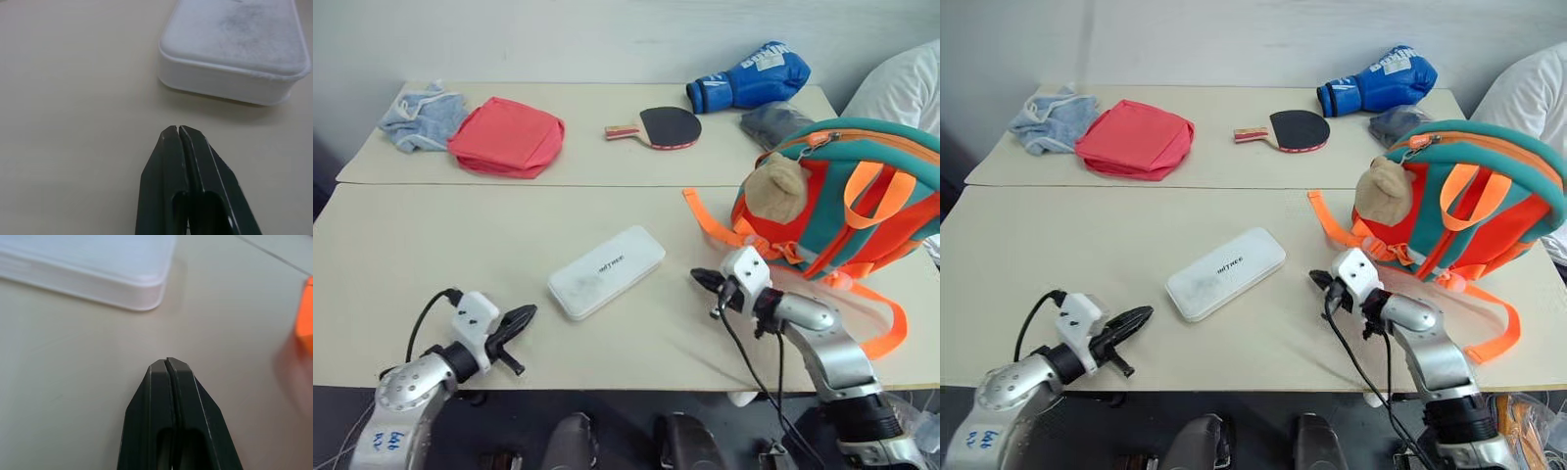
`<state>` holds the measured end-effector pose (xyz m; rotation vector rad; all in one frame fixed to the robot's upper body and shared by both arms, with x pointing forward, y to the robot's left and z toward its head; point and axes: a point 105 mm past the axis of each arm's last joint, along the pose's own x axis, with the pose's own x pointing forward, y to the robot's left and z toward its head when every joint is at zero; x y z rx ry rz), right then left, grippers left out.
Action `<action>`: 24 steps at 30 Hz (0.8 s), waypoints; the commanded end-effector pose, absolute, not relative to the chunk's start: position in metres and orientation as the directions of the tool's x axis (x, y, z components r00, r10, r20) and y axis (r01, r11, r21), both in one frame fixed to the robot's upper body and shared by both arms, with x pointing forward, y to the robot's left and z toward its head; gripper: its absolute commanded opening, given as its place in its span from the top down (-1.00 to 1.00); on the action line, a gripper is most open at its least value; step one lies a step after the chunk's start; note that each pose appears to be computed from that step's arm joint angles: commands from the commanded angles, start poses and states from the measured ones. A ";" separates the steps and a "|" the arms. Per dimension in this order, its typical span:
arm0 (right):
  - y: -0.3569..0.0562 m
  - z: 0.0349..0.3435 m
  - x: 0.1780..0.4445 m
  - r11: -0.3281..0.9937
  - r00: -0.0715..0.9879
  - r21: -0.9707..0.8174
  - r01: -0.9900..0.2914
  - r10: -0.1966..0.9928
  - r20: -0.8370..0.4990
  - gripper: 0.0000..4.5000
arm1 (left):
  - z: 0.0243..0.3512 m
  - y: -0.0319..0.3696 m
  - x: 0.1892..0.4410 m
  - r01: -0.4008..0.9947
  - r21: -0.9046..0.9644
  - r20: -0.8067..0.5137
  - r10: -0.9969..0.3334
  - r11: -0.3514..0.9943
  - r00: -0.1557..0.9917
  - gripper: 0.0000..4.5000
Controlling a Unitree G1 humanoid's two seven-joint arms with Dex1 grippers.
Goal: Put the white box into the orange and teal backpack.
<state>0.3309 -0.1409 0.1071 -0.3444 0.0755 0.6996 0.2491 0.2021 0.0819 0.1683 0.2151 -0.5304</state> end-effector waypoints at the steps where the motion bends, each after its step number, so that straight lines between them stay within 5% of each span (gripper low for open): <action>1: -0.149 0.111 0.350 0.792 0.865 -0.351 -0.499 0.482 -0.141 1.00 | 0.087 0.191 0.251 0.490 0.052 -0.225 -0.468 0.870 0.855 0.99; 5: -0.146 0.106 0.366 0.824 0.899 -0.361 -0.438 0.416 -0.141 1.00 | 0.091 0.190 0.259 0.429 0.030 -0.192 -0.416 0.903 0.889 0.99; 14: -0.088 0.116 0.387 0.756 0.811 -0.335 -0.562 0.583 -0.048 1.00 | 0.099 0.181 0.274 0.419 -0.006 -0.143 -0.416 0.908 0.898 0.99; 24: -0.076 0.115 0.360 0.569 0.632 -0.341 -0.749 0.767 -0.108 1.00 | 0.098 0.176 0.276 0.451 -0.009 -0.158 -0.447 0.892 0.880 0.99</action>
